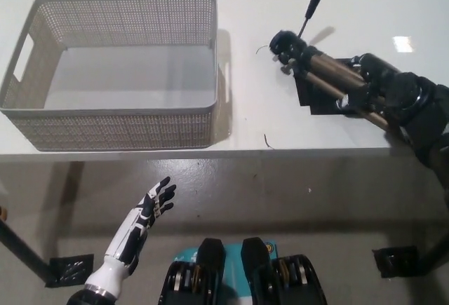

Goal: The robot uses its right hand to pick the tripod on the desk and places it into a rectangular container on the left.

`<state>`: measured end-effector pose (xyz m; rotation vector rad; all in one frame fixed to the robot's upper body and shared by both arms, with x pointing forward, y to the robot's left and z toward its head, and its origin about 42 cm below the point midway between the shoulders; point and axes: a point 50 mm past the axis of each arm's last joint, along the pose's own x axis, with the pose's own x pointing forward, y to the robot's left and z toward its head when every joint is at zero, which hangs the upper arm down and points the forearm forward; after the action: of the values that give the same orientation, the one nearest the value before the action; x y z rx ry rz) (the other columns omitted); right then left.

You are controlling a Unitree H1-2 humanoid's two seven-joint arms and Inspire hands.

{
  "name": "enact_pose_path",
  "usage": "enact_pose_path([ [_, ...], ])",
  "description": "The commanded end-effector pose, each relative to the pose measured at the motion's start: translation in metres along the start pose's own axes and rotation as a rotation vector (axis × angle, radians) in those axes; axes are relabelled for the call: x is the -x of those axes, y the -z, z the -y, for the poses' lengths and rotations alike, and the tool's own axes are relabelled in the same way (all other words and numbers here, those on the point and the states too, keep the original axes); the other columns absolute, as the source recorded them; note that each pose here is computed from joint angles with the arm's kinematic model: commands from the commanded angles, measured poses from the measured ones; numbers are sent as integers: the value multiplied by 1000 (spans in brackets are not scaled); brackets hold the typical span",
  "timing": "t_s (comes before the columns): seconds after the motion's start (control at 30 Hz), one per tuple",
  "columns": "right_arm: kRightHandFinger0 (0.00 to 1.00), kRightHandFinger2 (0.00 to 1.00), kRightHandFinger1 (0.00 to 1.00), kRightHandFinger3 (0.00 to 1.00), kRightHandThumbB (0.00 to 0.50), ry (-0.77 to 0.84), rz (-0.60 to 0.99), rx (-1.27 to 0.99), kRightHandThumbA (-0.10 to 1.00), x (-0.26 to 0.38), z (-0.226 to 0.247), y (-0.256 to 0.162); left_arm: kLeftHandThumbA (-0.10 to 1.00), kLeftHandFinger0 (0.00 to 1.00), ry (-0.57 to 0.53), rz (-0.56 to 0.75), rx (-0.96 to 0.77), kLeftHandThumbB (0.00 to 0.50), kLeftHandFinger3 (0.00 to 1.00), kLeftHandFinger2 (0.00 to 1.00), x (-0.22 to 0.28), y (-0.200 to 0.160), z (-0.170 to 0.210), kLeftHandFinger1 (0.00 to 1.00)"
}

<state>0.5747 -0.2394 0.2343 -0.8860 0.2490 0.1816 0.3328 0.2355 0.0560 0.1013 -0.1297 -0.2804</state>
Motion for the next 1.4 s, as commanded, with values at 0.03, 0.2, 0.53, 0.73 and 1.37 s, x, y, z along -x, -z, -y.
enact_pose_path([
  [0.03, 0, 875, 528, 777, 142, 259, 214, -323, -100, 4, 69, -61, 1000, 1000, 1, 87, -29, 500, 1000, 1000, -13, -16, -11, 1000],
  [0.2, 17, 857, 512, 924, 153, 207, 272, -596, -100, 8, 95, -92, 1000, 1000, 3, 81, -28, 500, 1000, 1000, -10, -14, -11, 1000],
  [0.53, 0, 659, 379, 743, 162, 182, 390, -696, -100, 20, 123, -158, 1000, 1000, -4, 72, -28, 500, 1000, 1000, -7, -11, -8, 1000],
  [0.73, 0, 836, 365, 1000, 176, 95, 448, -895, -100, 28, 127, -194, 1000, 1000, -4, 68, -18, 500, 1000, 1000, -4, -9, -7, 1000],
  [1.37, 0, 847, 435, 718, 175, -100, 736, -710, -100, 82, 73, -357, 1000, 1000, 21, 50, -29, 500, 1000, 1000, 1, -6, -1, 1000],
])
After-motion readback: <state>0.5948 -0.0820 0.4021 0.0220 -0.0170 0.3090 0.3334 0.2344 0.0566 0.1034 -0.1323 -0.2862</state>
